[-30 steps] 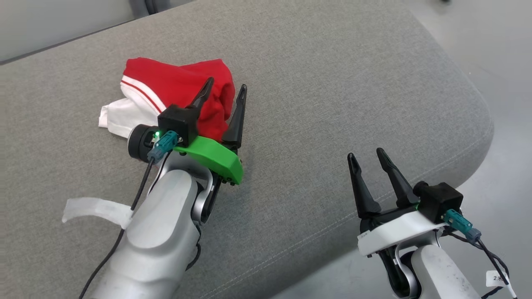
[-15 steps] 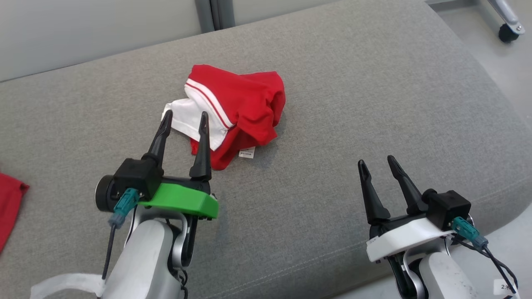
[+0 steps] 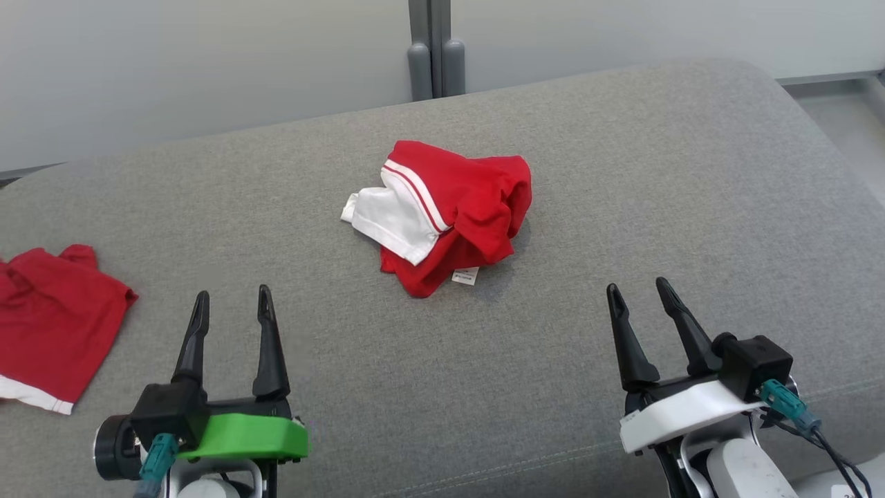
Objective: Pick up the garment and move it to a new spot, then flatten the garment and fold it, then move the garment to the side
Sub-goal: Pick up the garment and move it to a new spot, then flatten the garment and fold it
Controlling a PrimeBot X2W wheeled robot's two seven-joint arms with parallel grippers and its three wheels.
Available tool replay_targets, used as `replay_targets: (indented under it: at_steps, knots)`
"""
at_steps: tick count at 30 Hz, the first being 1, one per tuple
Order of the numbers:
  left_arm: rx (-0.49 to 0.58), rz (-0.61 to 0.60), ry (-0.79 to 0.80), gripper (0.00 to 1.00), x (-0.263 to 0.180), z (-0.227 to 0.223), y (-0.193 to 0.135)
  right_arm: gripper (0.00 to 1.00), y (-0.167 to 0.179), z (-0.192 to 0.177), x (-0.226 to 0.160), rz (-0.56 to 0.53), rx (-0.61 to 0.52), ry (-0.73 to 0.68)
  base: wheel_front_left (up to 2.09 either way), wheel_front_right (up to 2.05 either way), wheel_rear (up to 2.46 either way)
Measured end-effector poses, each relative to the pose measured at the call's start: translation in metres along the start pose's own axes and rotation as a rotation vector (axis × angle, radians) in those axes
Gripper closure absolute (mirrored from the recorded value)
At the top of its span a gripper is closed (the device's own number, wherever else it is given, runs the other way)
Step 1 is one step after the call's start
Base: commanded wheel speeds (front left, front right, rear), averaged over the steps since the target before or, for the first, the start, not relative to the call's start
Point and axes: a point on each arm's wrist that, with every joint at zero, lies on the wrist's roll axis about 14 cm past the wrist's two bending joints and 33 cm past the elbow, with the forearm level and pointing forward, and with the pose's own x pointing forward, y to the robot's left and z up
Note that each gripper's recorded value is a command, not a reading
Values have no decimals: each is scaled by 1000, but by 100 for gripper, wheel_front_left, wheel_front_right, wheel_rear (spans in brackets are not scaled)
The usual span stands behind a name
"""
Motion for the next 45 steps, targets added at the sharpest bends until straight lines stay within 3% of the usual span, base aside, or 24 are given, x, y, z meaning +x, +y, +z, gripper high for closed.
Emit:
replay_targets:
  at_steps: [15, 26, 45]
  knots:
    - [46, 136, -20, 0, -50, 14, 44, 0, 21, 19, -13, 59, -35, -62, 0, 0, 0]
    - [86, 122, 44, 0, -62, -5, 41, 0, 24, -6, -24, 70, -66, 20, 0, 0, 0]
    - [67, 102, 76, 0, -62, -16, 34, 0, 25, -8, -24, 71, -58, 27, 0, 0, 0]
